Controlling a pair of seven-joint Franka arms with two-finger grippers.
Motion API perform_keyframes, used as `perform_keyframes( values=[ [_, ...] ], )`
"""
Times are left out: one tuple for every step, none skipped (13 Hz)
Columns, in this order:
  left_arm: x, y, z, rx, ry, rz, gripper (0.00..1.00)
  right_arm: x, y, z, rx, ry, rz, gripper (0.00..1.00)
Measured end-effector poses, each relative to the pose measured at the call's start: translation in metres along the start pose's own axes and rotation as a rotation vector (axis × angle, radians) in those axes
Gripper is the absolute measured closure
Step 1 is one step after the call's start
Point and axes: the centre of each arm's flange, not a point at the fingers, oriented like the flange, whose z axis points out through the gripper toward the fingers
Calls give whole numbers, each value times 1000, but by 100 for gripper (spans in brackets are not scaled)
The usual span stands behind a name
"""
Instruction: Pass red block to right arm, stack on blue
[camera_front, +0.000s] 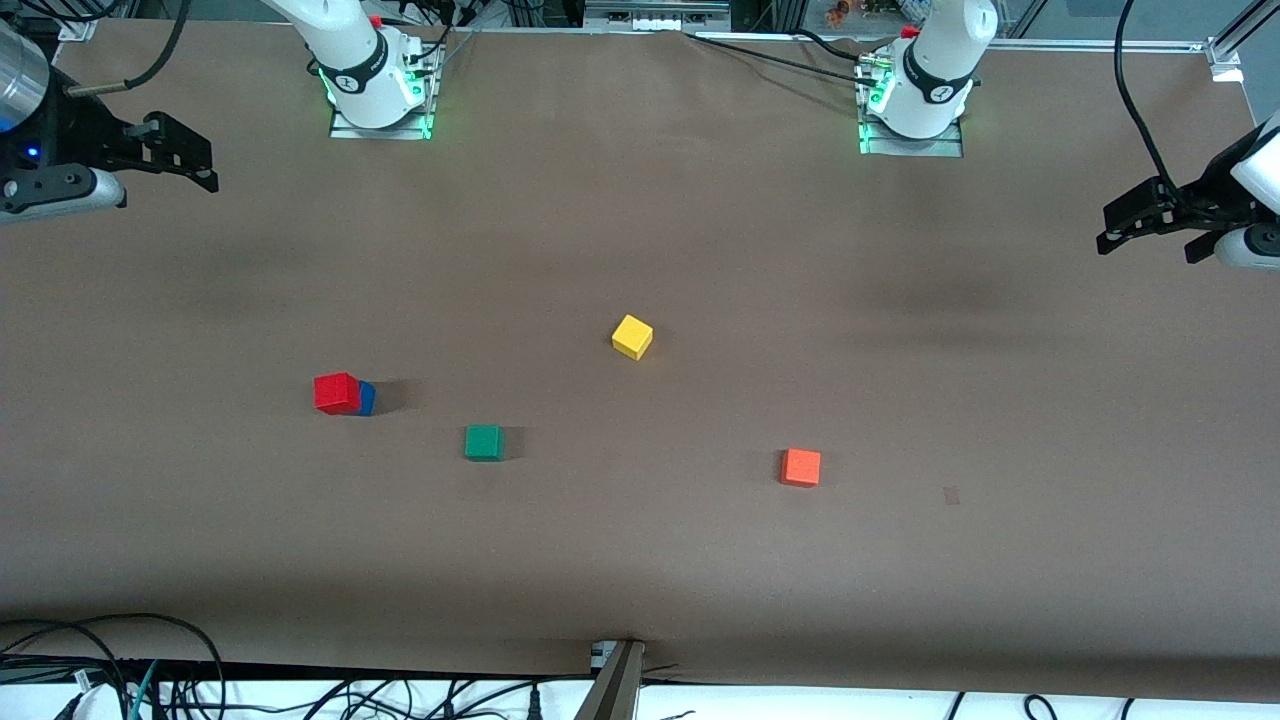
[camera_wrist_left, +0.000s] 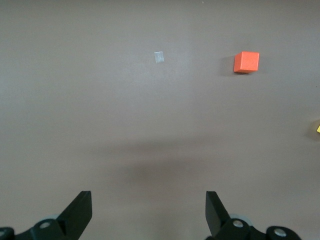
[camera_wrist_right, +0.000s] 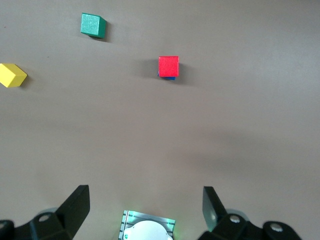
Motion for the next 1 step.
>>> perform_keyframes(
  values=[
    [0, 0, 0, 0, 0, 0, 0, 1, 0, 1, 0, -2, 0, 0]
  ],
)
